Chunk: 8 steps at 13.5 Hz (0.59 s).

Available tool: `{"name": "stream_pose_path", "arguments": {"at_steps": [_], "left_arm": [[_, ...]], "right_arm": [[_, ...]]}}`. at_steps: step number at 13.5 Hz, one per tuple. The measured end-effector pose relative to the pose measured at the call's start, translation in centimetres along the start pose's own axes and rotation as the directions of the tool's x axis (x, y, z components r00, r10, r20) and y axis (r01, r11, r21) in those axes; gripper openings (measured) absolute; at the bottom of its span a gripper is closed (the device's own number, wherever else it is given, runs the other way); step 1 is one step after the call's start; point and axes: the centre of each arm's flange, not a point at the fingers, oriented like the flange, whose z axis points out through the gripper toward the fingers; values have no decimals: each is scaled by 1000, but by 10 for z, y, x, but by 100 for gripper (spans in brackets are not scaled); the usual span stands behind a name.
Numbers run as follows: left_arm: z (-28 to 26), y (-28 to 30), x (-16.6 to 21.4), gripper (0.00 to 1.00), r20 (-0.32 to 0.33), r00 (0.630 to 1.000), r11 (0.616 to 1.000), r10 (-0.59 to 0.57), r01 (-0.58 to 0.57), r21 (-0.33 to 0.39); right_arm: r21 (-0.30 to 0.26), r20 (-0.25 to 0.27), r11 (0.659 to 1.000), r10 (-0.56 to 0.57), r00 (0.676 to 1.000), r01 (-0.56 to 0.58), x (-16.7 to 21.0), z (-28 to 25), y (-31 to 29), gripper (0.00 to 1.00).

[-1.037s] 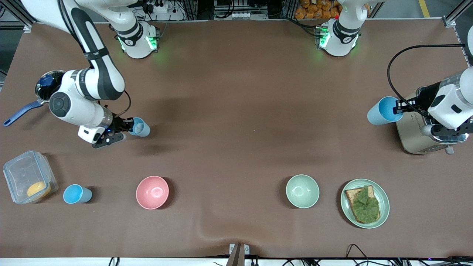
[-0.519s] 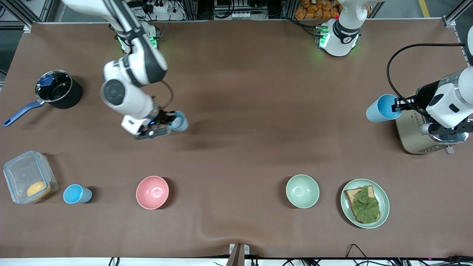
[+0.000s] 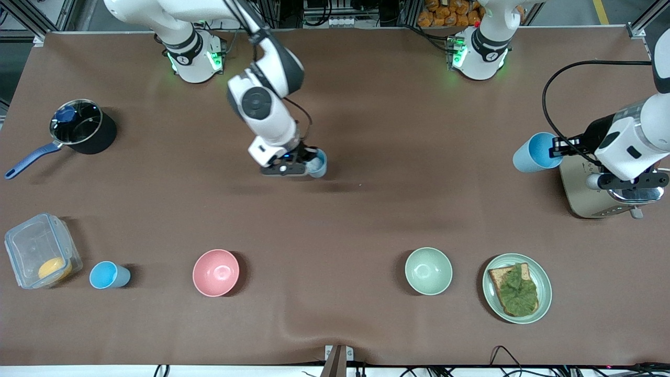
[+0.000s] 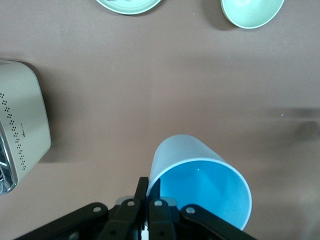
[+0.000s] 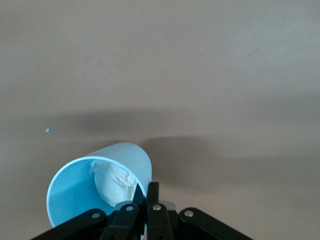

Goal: Stack blue cups with both arms
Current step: 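Carry the blue cup with the right gripper to the table middle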

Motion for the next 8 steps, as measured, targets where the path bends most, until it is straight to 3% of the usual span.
{"name": "stream_pose_path", "arguments": {"at_steps": [3,7,8], "left_arm": [[0,1,0,3,0,1000,1000,2,-2,0],[0,3,0,3,2,1000,1000,4,-4,-12],[0,3,0,3,2,1000,1000,5,-5,-15]], "right_arm": [[12,-24,999,51,998,-51,-10,34,-20,3],[22,-33,997,70,997,-69,-7,32,-27,4],[22,-34,997,72,997,-72,-5,31,-26,8]]}}
